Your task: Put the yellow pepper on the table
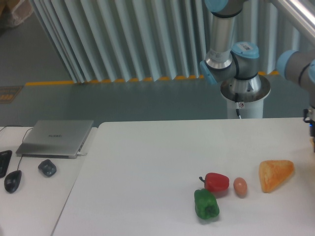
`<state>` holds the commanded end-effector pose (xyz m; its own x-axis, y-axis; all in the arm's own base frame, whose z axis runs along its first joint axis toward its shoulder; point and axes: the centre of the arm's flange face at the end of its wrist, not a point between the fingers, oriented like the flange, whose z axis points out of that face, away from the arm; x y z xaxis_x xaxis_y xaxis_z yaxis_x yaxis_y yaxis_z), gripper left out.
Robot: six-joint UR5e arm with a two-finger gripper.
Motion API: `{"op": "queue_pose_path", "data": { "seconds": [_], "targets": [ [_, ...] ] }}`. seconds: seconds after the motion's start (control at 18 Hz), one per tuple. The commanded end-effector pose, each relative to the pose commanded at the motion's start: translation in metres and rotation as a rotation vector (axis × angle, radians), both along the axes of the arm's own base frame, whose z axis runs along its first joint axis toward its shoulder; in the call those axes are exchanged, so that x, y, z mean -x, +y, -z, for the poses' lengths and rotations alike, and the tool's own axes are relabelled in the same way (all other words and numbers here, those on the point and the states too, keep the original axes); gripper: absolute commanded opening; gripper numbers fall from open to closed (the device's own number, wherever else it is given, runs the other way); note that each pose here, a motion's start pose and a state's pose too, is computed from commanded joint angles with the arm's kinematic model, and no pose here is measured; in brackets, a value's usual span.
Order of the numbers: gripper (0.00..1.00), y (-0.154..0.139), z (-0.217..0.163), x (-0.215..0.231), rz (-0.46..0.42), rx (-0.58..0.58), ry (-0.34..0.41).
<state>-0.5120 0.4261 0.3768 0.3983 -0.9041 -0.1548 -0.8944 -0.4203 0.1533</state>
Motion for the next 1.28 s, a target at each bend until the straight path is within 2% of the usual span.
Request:
{"op": "queue_pose_path", "data": {
  "seconds": [0.22, 0.44, 0.61, 1.0, 1.28],
  "targets": [
    [1.00, -0.012, 0.015, 0.025, 0.123, 0.029, 0.045],
    [1.00, -0.022, 0.018, 0.042, 0.131, 0.104, 0.092],
    [1.00, -0.026, 0.027, 0.053, 0.125, 0.111, 0.096],
    [1.00, -0.029, 0.064, 0.066, 0.104, 0.127, 0.050],
    [1.00, -0.025, 0.067, 0.072, 0.080, 0.110, 0.050]
  ]
}}
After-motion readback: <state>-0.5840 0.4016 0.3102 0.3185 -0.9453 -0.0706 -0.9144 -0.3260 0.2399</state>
